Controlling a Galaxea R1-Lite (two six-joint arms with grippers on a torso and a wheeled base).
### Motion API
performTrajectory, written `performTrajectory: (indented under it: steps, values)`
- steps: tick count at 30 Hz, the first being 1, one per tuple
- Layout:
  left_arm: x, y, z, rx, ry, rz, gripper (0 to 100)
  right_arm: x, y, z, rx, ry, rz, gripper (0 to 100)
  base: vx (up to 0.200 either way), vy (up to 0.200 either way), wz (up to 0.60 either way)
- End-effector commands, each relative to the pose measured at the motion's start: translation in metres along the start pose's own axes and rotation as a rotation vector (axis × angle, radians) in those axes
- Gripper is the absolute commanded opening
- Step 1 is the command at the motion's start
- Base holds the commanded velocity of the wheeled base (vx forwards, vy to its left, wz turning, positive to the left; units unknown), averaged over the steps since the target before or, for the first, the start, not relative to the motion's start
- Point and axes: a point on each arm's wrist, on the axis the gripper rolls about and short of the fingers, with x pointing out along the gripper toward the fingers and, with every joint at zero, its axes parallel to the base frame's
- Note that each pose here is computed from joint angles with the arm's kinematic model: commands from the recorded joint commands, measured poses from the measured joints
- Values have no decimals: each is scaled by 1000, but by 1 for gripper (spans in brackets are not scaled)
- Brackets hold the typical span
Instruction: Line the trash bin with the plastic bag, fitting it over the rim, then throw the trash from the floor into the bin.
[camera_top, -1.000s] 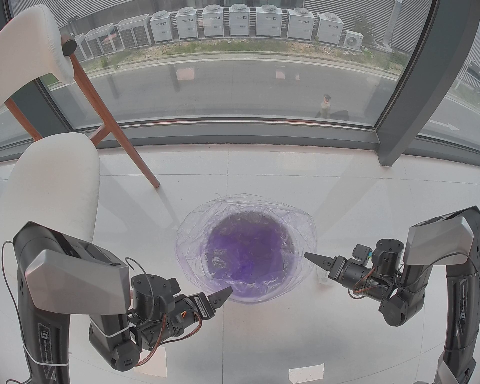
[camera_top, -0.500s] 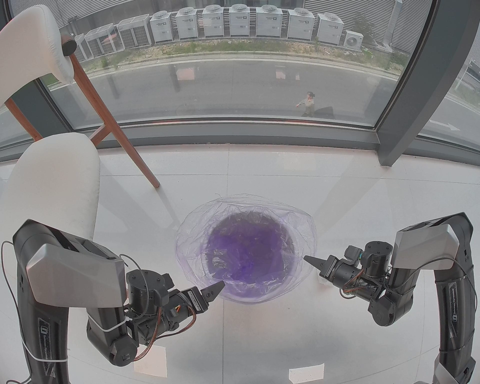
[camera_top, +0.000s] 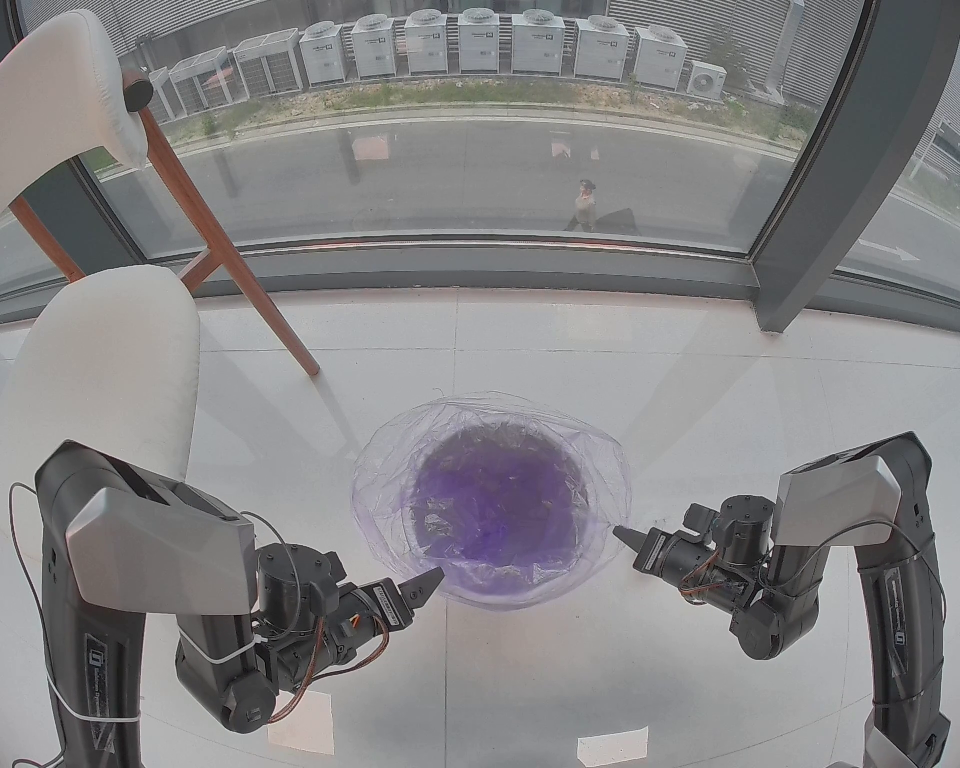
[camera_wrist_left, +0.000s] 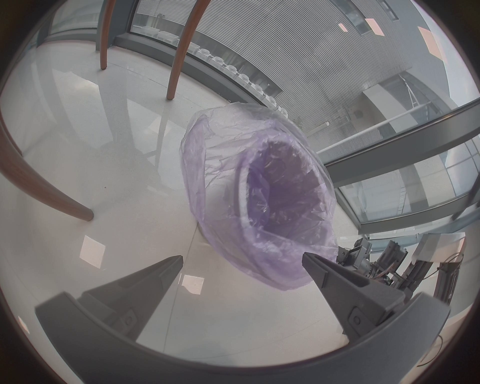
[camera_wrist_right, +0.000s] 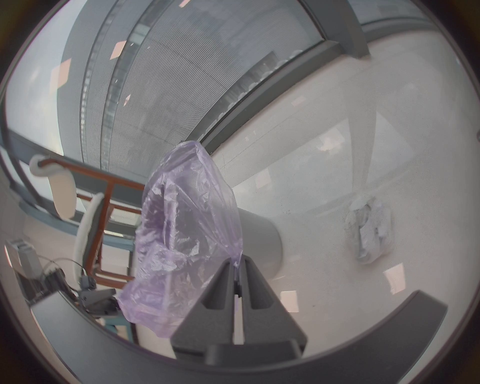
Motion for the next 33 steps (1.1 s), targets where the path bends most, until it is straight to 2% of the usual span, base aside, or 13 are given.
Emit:
performTrajectory:
  steps: [1, 6, 9, 12, 18, 22, 33]
  values:
    - [4, 11, -12, 35, 41, 43, 100, 4, -10, -11, -58, 14, -30, 0, 0, 0, 0]
    - [9, 19, -19, 51, 55, 83, 100, 5, -12, -14, -100, 21, -39, 0, 0, 0, 0]
    - [10, 24, -23, 49, 64, 103, 100, 4, -13, -17, -171, 23, -59, 0, 0, 0, 0]
    - [11, 25, -23, 49, 65, 104, 100, 5, -15, -19, -204, 28, -63, 0, 0, 0, 0]
    - [19, 22, -19, 40, 37, 80, 100, 5, -16, -21, -207, 35, -63, 0, 0, 0, 0]
    - [29, 31, -21, 35, 33, 95, 100, 5, -16, -21, -207, 36, -64, 0, 0, 0, 0]
    - [37, 39, -6, 15, -23, 98, 100, 5, -16, -21, -207, 34, -64, 0, 0, 0, 0]
